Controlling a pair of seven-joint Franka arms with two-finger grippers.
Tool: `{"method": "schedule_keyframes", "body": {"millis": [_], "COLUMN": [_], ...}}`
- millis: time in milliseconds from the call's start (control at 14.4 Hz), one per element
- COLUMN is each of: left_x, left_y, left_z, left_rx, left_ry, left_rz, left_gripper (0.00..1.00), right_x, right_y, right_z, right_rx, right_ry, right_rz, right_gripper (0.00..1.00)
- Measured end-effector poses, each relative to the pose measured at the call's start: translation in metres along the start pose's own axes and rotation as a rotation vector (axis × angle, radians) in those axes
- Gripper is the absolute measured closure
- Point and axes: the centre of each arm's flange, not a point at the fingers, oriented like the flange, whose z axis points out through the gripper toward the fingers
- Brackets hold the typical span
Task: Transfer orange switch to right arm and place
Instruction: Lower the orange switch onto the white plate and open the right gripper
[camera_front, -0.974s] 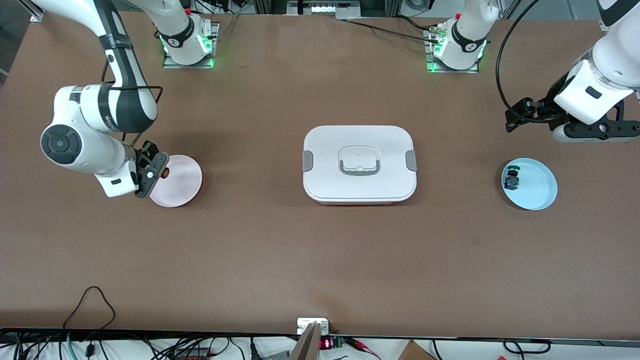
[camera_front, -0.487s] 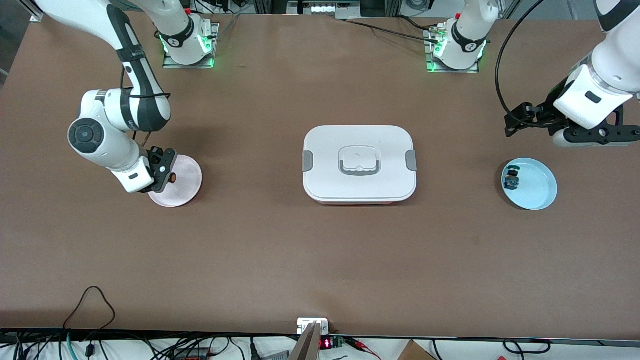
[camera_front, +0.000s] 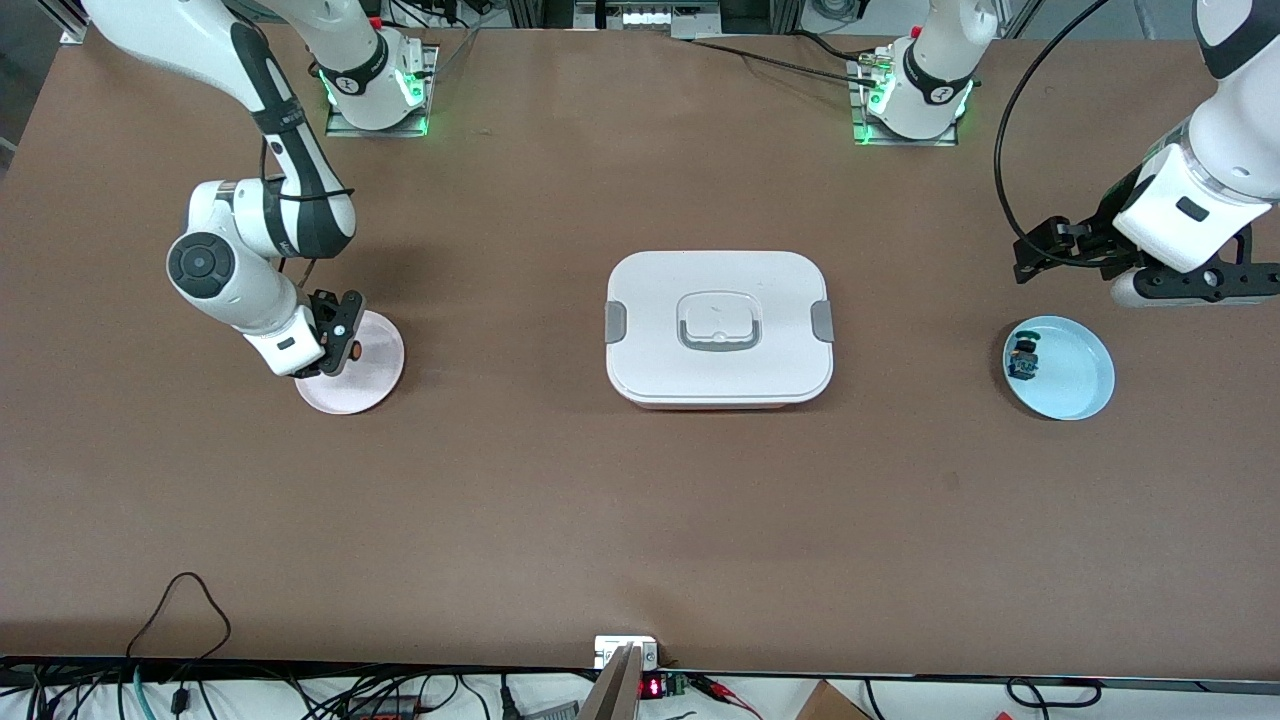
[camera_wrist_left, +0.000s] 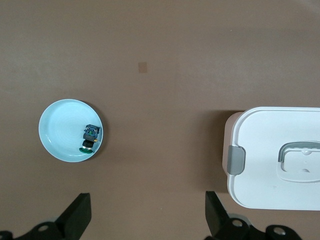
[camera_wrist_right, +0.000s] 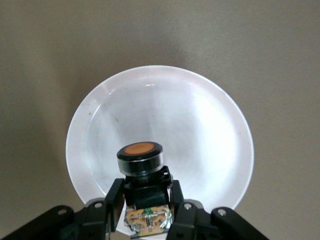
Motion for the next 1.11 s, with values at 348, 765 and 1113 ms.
{"method": "schedule_keyframes", "body": {"millis": [348, 765, 1113], "left_x": [0.000, -0.001, -0.001], "left_y": [0.002, 0.004, 0.007], "left_z": [-0.001, -0.001, -0.001], "left_rx": [0.000, 0.000, 0.000], "left_ry": [0.002, 0.002, 0.002], "left_rz": [0.004, 0.007, 0.013], "left_gripper": [0.00, 0.00, 0.00], "right_x": [0.000, 0.001, 0.001], "right_y": [-0.003, -0.004, -0.005], "right_z": [0.018, 0.032, 0.033], "right_rx": [-0.011, -0.012, -0.008], "right_ry": [0.000, -0.003, -0.004], "right_rz": [-0.074, -0.086, -0.086], "right_gripper": [0.58, 0.58, 0.36]}}
